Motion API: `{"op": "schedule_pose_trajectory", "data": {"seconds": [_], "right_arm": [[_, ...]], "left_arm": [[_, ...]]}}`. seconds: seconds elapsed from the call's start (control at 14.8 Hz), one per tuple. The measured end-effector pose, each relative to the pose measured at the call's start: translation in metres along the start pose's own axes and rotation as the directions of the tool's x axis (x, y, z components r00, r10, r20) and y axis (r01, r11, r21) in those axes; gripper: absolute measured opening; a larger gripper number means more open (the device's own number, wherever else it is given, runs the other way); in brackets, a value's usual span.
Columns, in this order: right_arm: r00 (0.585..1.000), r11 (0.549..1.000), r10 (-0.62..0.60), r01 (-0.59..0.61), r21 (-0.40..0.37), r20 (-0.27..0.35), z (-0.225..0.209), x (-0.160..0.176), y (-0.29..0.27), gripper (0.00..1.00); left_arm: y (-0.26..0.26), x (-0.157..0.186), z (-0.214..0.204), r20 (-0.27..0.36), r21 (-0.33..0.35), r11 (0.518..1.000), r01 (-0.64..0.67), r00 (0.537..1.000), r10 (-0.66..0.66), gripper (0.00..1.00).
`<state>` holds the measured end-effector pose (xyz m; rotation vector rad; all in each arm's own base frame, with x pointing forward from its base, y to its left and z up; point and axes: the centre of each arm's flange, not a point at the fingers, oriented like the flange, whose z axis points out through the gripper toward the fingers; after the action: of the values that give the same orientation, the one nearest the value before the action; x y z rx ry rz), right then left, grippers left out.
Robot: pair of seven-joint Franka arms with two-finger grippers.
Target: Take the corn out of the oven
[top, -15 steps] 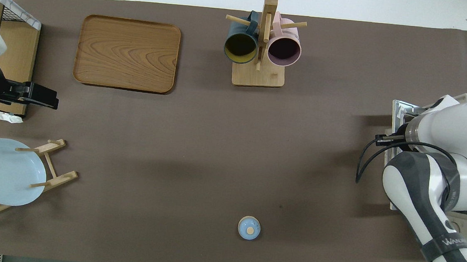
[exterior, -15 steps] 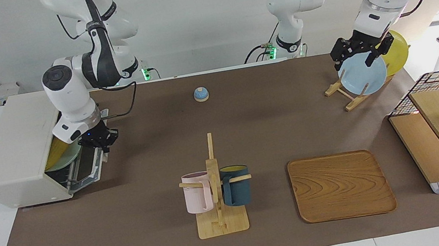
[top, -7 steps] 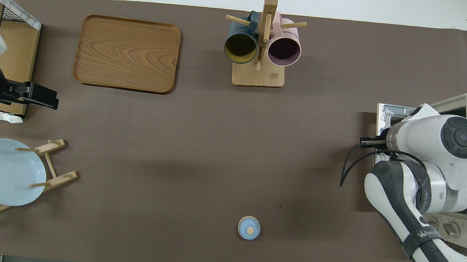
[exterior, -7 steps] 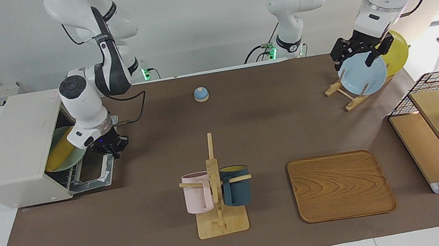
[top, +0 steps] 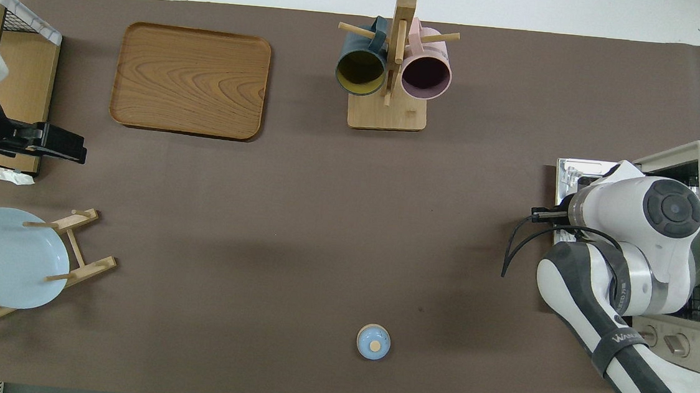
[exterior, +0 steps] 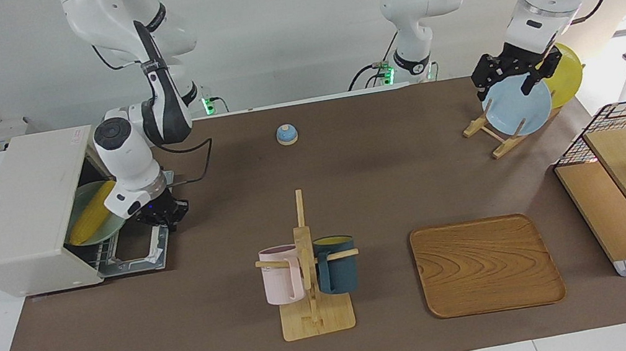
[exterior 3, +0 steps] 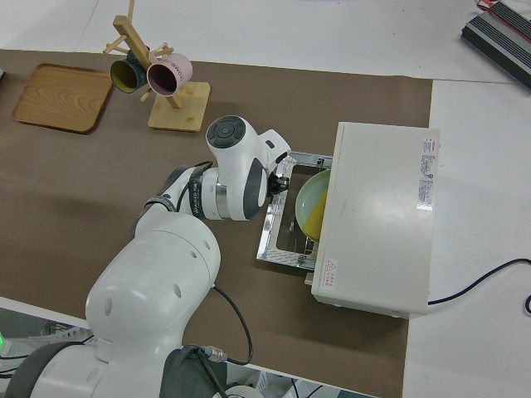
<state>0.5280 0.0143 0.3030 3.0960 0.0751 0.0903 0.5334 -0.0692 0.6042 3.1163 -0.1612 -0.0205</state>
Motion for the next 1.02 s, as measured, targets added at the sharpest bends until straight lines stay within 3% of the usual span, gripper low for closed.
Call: {"op": "schedule_pose_trajectory", "data": {"seconds": [0.34, 0.54, 0.75, 0.88, 1.02], "right_arm": [[0.998, 0.997, 0.069, -0.069, 0.045, 0.005, 0.000, 0.000, 0.000, 0.01], [0.999, 0.996, 0.051, -0.050, 0.073, -0.003, -0.007, 0.004, -0.027, 0.01], [0.998, 0.997, 0.035, -0.039, 0.074, 0.053, -0.045, 0.016, -0.045, 0.01], [0.995, 0.996, 0.054, -0.060, 0.069, 0.082, -0.087, 0.022, -0.032, 0.15], [0.992, 0.994, 0.094, -0.099, 0.053, 0.084, -0.118, 0.018, -0.003, 0.38]], "left_arm": [[0.000, 0.000, 0.000, 0.000, 0.000, 1.000, 0.000, 1.000, 0.000, 1.00], [0.000, 0.000, 0.000, 0.000, 0.000, 1.000, 0.000, 1.000, 0.000, 1.00], [0.000, 0.000, 0.000, 0.000, 0.000, 1.000, 0.000, 1.000, 0.000, 1.00], [0.000, 0.000, 0.000, 0.000, 0.000, 1.000, 0.000, 1.000, 0.000, 1.00], [0.000, 0.000, 0.000, -0.001, 0.000, 1.000, 0.000, 1.000, 0.000, 1.00]]}}
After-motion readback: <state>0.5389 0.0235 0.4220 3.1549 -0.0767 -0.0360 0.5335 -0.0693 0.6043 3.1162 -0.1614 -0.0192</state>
